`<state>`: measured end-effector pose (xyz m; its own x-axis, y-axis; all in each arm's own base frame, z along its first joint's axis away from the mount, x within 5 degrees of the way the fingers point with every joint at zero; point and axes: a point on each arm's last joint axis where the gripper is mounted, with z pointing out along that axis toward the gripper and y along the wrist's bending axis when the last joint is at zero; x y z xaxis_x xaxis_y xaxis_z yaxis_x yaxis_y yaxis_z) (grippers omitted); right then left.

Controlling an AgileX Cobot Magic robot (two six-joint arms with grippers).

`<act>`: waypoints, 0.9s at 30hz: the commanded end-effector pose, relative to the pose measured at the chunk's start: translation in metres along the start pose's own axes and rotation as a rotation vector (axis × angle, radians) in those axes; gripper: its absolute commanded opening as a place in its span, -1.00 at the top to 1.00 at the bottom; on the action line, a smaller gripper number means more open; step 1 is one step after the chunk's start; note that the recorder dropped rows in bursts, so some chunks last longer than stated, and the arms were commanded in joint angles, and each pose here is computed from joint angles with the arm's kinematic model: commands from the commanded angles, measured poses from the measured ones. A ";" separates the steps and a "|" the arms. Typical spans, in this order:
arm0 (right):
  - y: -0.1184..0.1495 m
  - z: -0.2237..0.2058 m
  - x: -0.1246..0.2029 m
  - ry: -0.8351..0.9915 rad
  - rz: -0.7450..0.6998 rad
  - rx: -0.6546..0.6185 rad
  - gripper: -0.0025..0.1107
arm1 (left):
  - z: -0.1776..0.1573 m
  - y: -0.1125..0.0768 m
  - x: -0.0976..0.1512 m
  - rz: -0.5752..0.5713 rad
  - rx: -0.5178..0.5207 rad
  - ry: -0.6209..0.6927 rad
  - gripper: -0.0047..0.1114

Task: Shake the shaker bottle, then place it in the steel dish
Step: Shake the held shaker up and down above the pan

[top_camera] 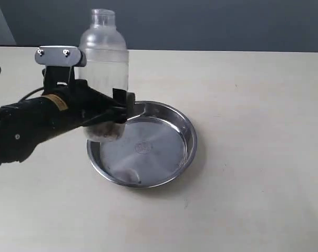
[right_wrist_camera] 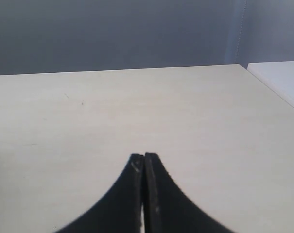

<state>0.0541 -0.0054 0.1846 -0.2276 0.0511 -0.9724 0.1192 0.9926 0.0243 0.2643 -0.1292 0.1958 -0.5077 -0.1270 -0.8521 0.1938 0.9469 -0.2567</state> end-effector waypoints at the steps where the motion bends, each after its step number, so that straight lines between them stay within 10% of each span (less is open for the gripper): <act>1: 0.000 0.000 -0.001 -0.018 0.000 0.004 0.97 | 0.007 -0.029 -0.018 0.134 0.079 -0.246 0.91; 7: 0.000 0.000 -0.001 -0.018 0.000 0.004 0.97 | -0.006 -0.055 -0.016 0.349 0.408 -0.311 0.91; 11: 0.000 0.000 -0.001 -0.018 0.000 0.004 0.97 | 0.022 -0.027 -0.027 0.112 0.345 -0.386 0.91; 13: 0.000 0.000 -0.001 -0.018 0.000 0.004 0.97 | -0.009 -0.043 -0.010 0.127 0.540 -0.224 0.91; 17: 0.000 0.000 -0.001 -0.018 0.000 0.004 0.97 | 0.012 -0.022 0.000 0.127 0.180 -0.308 0.91; 19: 0.000 0.000 -0.001 -0.018 0.000 0.004 0.97 | 0.004 -0.025 0.025 0.084 0.262 -0.184 0.91; 22: 0.000 0.000 -0.001 -0.018 0.000 0.004 0.97 | 0.000 -0.021 -0.001 0.171 0.195 -0.452 0.91; 27: 0.000 0.000 -0.001 -0.018 0.000 0.004 0.97 | -0.005 -0.037 0.003 0.138 0.415 -0.181 0.91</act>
<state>0.0541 -0.0054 0.1846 -0.2276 0.0511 -0.9724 0.1192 0.9926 0.0243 0.2772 -0.1502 0.2007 -0.2571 -0.1282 -0.9578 0.4529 0.8596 -0.2366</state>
